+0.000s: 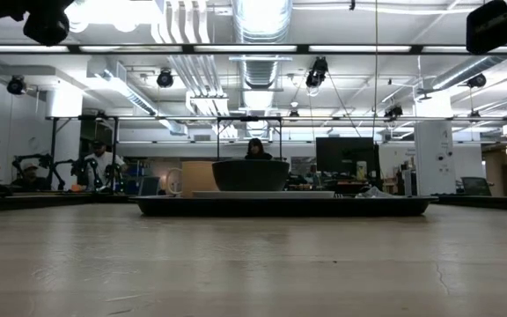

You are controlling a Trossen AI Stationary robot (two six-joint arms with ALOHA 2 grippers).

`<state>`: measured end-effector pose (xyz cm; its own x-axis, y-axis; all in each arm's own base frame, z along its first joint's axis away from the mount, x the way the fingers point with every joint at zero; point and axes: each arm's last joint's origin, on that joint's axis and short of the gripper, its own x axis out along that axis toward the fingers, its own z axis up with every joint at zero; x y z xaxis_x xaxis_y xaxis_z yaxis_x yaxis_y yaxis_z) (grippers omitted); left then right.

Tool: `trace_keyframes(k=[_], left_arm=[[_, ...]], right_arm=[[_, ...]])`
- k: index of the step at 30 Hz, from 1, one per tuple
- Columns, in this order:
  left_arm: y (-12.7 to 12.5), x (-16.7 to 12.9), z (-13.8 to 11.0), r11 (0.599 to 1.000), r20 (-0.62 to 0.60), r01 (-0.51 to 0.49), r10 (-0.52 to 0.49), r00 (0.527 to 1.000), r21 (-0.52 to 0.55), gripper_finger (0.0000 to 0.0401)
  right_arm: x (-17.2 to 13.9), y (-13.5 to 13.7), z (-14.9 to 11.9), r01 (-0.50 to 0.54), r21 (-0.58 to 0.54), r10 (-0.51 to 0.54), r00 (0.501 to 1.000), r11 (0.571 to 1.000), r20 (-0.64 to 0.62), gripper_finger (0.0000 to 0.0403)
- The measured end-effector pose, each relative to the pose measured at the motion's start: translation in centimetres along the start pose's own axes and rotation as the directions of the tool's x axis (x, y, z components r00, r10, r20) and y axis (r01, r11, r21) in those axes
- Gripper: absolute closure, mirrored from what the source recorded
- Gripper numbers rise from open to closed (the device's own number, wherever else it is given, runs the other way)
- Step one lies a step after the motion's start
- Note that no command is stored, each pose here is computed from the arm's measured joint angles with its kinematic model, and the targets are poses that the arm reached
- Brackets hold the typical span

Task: Set up tray
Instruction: Return to Home Position

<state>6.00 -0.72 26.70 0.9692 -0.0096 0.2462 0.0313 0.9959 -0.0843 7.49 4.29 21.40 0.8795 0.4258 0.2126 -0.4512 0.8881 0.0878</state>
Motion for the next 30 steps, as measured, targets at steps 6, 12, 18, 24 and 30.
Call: trace_keyframes(k=[6,12,18,24,30], left_arm=[[-0.1,0.1,-0.5,0.999,-0.017,0.025,-0.026,1.000,-0.041,0.0234],[-0.1,0.4,-1.9,0.992,-0.050,0.018,-0.024,0.998,-0.121,0.0234],[-0.2,0.8,-3.1,0.993,0.021,0.048,-0.046,0.999,-0.104,0.0234],[-0.5,1.1,-4.8,0.987,0.090,0.148,-0.142,0.986,-0.059,0.0234],[-0.5,1.2,-6.8,0.983,0.121,0.173,-0.165,0.979,-0.056,0.0234]], right_arm=[[0.0,0.1,-0.2,-0.033,-0.023,0.033,0.999,0.999,-0.011,0.0381],[0.0,0.1,-0.3,-0.040,-0.019,0.039,0.999,0.999,-0.018,0.0381],[0.0,0.1,-0.3,-0.038,0.039,0.039,0.999,0.999,-0.016,0.0381],[0.0,0.1,-0.3,-0.031,0.220,0.038,0.999,0.975,-0.027,0.0381],[0.0,0.1,-0.7,-0.022,0.265,0.041,0.997,0.964,-0.068,0.0381]])
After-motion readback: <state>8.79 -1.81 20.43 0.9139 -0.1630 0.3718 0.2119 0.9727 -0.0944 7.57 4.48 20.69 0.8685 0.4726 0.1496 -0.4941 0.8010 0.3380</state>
